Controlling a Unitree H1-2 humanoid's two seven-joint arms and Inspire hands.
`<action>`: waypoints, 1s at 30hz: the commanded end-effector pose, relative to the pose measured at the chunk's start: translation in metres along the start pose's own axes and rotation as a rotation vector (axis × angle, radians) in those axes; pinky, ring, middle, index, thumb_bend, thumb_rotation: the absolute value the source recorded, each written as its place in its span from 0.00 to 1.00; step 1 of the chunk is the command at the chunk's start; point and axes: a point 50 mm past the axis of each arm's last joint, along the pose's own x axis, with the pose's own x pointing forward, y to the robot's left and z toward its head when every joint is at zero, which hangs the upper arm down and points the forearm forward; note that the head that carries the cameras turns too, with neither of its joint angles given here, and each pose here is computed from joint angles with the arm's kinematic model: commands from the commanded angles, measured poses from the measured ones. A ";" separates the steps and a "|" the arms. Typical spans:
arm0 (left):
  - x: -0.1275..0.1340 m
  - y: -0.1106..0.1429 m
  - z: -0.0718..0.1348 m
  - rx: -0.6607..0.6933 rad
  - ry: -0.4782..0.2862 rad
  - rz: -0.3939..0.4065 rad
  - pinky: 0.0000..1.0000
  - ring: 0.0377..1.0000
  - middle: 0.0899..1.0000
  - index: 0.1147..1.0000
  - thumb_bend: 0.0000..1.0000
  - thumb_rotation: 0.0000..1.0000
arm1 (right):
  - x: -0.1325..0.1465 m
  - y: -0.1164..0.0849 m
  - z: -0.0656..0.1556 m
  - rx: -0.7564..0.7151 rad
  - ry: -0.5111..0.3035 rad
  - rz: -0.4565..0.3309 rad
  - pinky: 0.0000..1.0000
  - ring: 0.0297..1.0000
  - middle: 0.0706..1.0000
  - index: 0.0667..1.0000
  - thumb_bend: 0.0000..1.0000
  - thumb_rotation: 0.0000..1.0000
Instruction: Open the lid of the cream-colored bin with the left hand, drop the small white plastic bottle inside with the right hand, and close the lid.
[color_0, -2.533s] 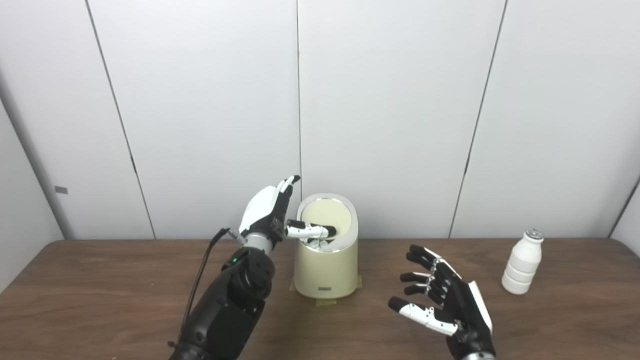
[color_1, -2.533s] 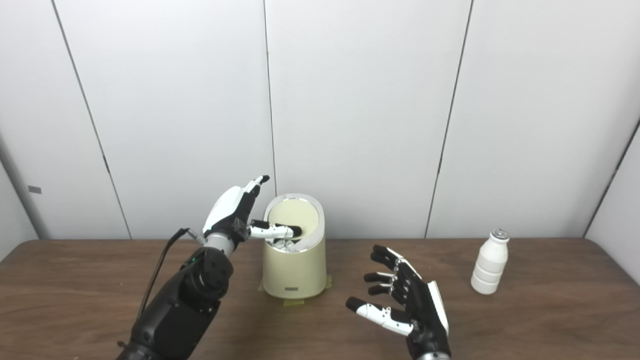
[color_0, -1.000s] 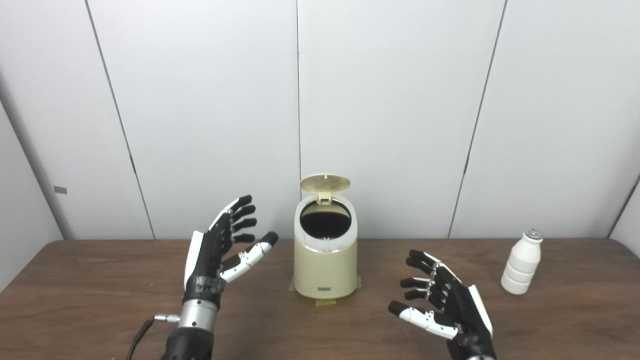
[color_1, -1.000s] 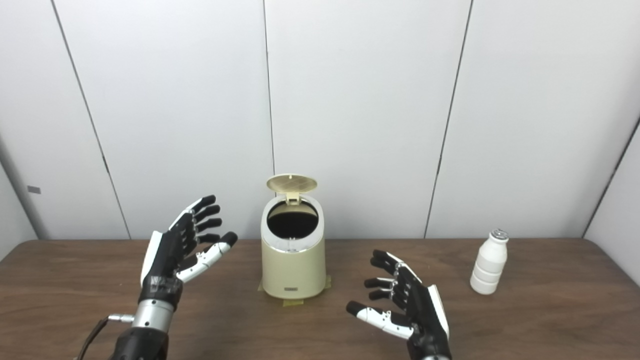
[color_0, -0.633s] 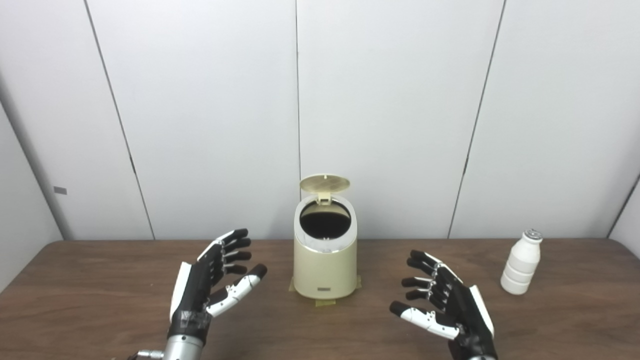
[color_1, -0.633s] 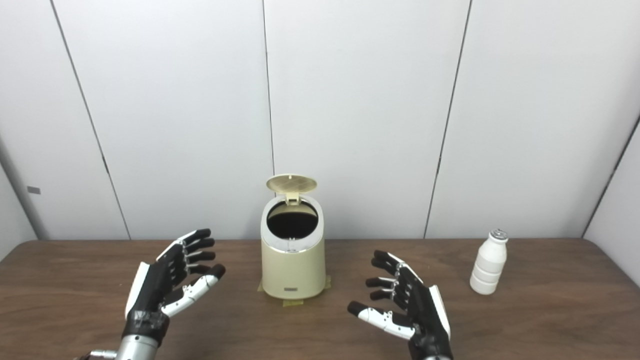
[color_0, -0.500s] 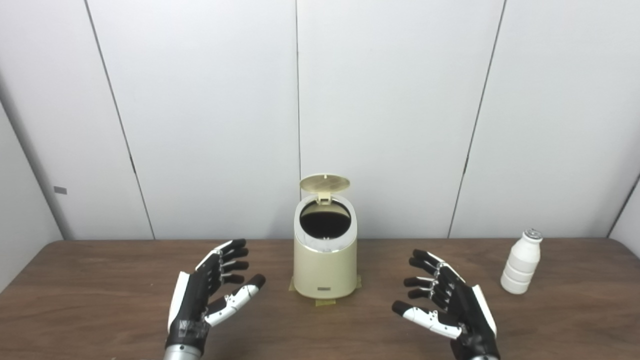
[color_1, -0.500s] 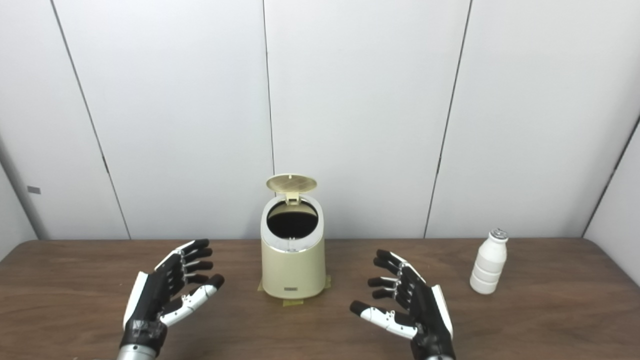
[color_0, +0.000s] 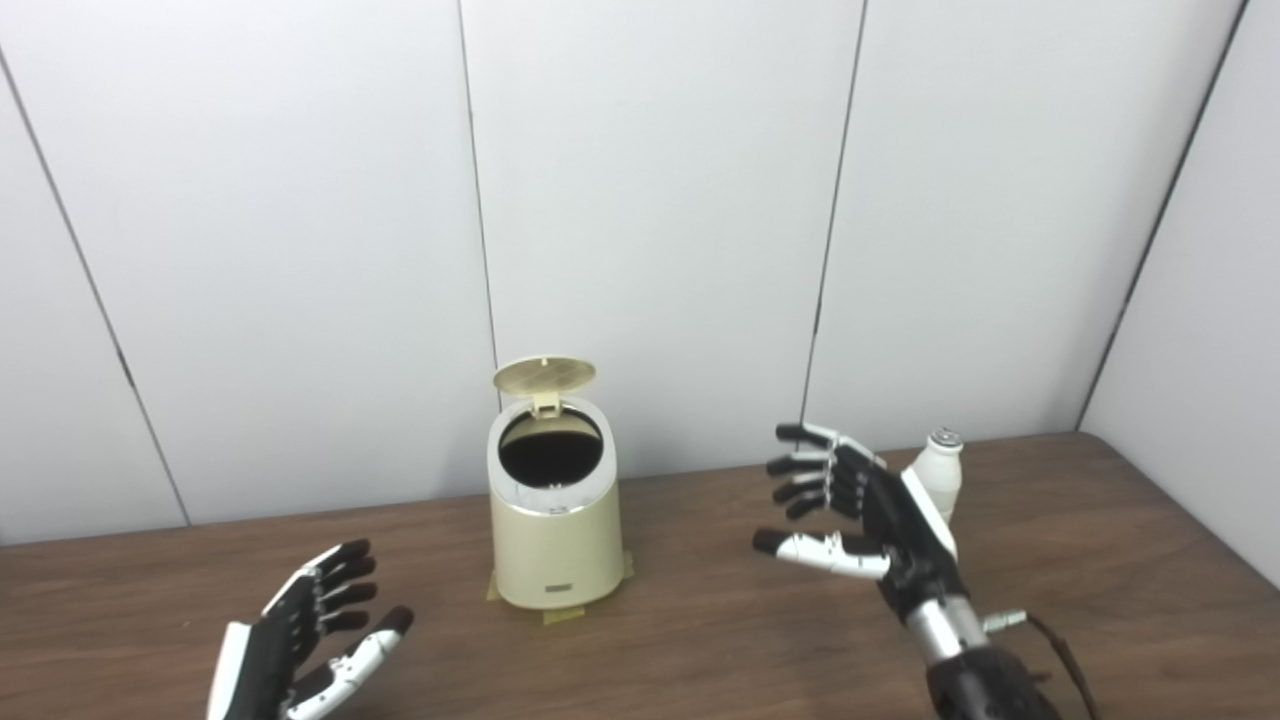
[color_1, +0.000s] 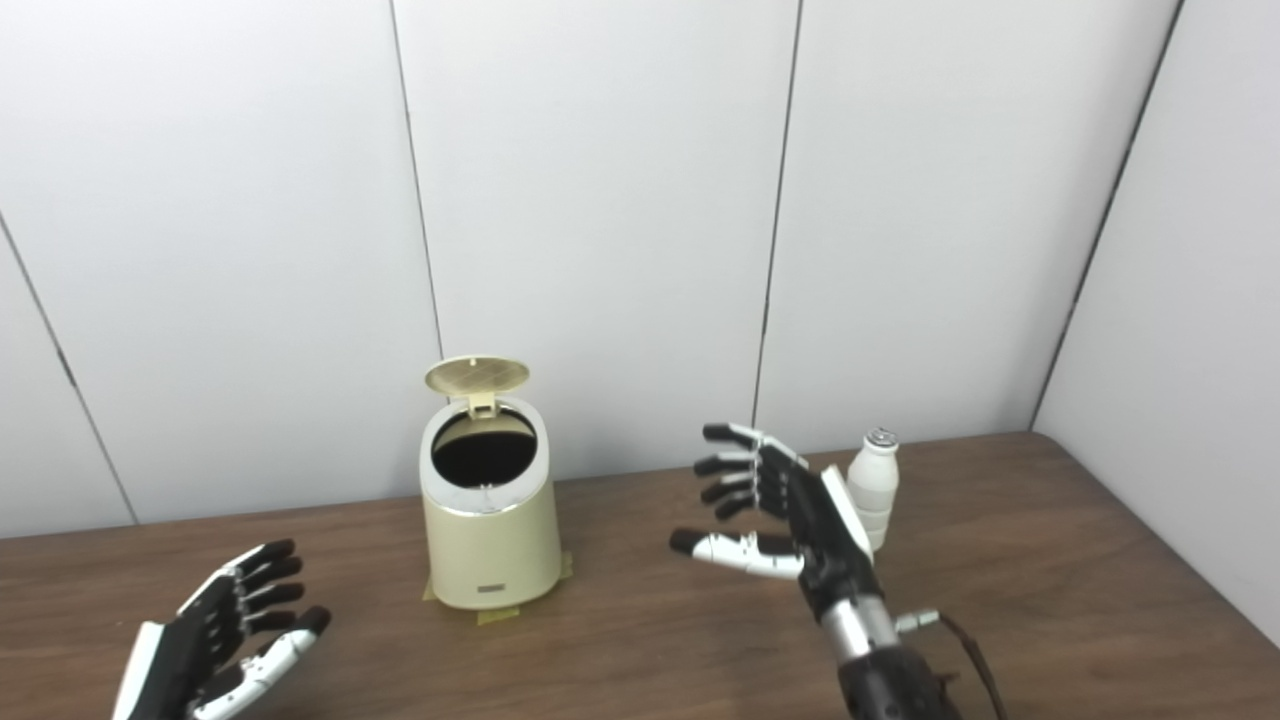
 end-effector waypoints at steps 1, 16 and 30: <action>0.015 0.006 0.017 0.011 -0.100 0.001 0.69 0.74 0.77 0.79 0.60 0.19 | 0.024 -0.010 0.040 -0.043 -0.111 -0.038 0.47 0.56 0.64 0.71 0.78 0.18; 0.022 0.017 0.010 0.019 -0.094 -0.022 0.68 0.74 0.78 0.81 0.55 0.18 | 0.073 -0.117 0.069 -0.292 -0.076 -0.231 0.64 0.67 0.75 0.75 0.80 0.12; 0.021 0.018 0.005 -0.034 -0.096 -0.008 0.65 0.72 0.76 0.78 0.57 0.07 | 0.074 -0.143 0.038 -0.361 0.119 -0.131 0.74 0.83 0.87 0.87 0.85 0.21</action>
